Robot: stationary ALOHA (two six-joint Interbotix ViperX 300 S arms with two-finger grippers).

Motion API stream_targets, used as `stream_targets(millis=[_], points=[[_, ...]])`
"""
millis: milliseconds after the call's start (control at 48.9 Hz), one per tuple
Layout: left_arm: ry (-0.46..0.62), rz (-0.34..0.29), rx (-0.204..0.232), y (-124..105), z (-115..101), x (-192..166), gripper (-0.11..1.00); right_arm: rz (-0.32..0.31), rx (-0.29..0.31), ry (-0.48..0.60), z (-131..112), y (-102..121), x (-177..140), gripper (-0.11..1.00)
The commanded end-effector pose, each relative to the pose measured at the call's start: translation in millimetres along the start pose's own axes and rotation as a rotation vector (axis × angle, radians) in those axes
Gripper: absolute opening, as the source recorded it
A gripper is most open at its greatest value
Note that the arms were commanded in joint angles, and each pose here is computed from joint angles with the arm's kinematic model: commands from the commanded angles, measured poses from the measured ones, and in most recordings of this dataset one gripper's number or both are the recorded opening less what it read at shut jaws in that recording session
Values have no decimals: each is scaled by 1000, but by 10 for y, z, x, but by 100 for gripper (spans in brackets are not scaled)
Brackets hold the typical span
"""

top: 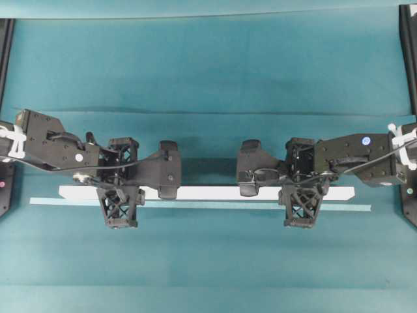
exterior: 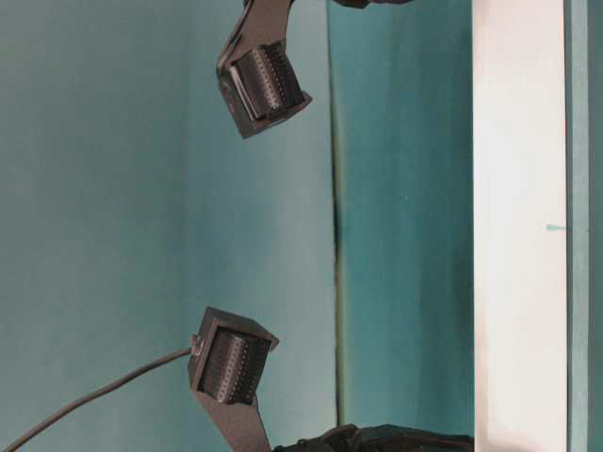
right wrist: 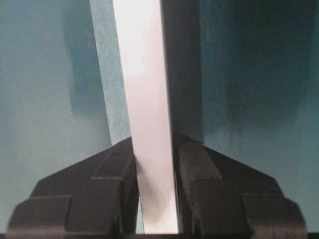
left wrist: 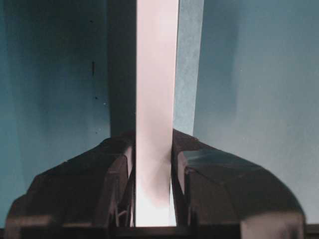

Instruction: Lift a wooden board with both hands.

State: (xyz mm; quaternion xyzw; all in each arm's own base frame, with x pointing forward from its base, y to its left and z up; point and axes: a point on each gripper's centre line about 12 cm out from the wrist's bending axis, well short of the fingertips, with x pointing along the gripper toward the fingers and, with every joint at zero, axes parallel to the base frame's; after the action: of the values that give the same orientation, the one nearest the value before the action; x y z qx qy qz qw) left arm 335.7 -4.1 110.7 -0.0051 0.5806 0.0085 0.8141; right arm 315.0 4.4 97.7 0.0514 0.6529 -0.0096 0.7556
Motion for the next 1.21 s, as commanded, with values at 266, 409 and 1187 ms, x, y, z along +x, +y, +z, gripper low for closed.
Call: stream_targets(millis=[266,409,1187], points=[[-14,2,-4,22,-11,-22,37,8,38,-4,6,18,10,93],[-18,-1,7,-2,-58,-50,79,8,45,-33,37,14,-15,92],[-267,-8,8,2,72,-947,100,32,38,-369,82,8,-1089,92]])
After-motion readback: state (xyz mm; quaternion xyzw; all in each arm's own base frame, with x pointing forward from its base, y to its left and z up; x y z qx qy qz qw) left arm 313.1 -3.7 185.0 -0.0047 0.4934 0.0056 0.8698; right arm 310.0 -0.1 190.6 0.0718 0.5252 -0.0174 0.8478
